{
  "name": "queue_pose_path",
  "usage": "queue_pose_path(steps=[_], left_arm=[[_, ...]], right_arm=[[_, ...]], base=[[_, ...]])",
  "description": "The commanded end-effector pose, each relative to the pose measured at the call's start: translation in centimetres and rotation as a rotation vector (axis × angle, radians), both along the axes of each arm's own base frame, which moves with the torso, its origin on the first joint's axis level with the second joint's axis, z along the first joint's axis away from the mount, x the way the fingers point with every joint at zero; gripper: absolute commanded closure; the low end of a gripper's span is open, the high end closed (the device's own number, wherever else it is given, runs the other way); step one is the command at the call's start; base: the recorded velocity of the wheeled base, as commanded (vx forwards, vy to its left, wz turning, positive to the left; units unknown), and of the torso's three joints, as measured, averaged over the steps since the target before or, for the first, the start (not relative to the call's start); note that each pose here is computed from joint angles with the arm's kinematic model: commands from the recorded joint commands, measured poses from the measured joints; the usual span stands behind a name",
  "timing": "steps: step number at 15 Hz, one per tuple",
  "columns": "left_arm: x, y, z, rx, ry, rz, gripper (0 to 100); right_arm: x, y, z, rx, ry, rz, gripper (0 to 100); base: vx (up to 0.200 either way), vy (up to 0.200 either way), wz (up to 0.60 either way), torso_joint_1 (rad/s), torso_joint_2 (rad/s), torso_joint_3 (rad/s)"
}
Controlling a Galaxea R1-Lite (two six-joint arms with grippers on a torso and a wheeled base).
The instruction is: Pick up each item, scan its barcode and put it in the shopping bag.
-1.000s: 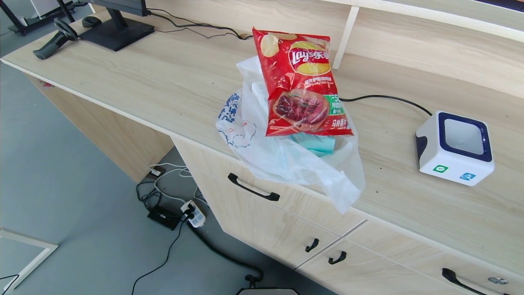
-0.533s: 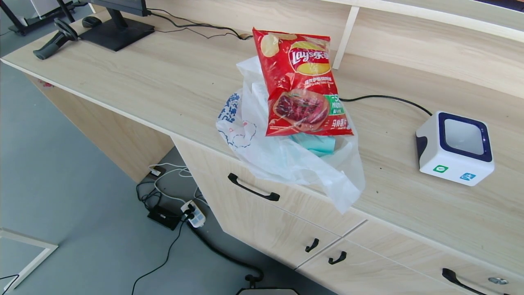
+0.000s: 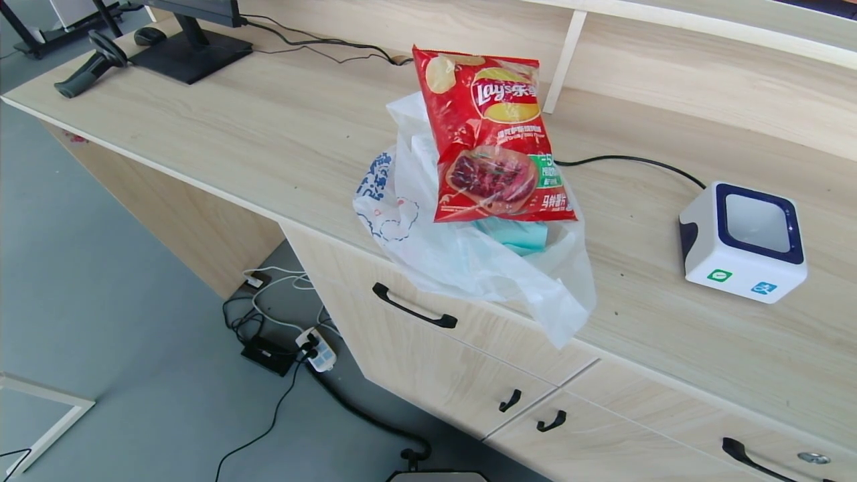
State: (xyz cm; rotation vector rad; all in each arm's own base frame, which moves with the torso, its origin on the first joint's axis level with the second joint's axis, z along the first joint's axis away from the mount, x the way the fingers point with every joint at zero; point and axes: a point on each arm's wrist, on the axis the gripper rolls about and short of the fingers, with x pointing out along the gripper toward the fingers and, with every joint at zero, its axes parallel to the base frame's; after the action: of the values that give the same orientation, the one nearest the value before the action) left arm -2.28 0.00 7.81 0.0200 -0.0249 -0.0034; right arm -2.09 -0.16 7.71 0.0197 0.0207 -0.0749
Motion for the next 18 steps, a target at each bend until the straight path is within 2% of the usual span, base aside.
queue_pose_path(steps=[1, 6, 10, 12, 14, 18], left_arm=[[0.01, 0.0, 0.03, -0.002, -0.001, 0.001, 0], [0.01, 0.0, 0.01, 0.003, 0.0, 0.001, 0], [0.01, 0.0, -0.01, 0.003, 0.002, 0.001, 0], [0.01, 0.0, -0.01, 0.003, 0.002, 0.001, 0], [0.01, 0.0, -0.01, 0.001, 0.002, 0.001, 0], [0.01, 0.0, -0.01, 0.001, 0.002, 0.001, 0]], right_arm=[[-0.19, 0.01, -0.1, 0.001, -0.023, -0.004, 0], [-0.18, 0.01, -0.07, -0.022, -0.023, -0.003, 0], [0.54, 0.04, 0.08, -0.041, 0.076, -0.024, 0], [-0.2, 0.0, -0.1, -0.046, -0.021, 0.003, 0], [-0.18, 0.0, -0.1, -0.001, -0.021, 0.001, 0], [-0.19, 0.0, -0.08, -0.007, -0.024, 0.0, 0]], base=[[0.0, 0.0, 0.0, 0.0, 0.0, 0.0], [0.0, 0.0, 0.0, 0.0, 0.0, 0.0], [0.0, 0.0, 0.0, 0.0, 0.0, 0.0], [0.0, 0.0, 0.0, 0.0, 0.0, 0.0], [0.0, 0.0, 0.0, 0.0, 0.0, 0.0], [0.0, 0.0, 0.0, 0.0, 0.0, 0.0]])
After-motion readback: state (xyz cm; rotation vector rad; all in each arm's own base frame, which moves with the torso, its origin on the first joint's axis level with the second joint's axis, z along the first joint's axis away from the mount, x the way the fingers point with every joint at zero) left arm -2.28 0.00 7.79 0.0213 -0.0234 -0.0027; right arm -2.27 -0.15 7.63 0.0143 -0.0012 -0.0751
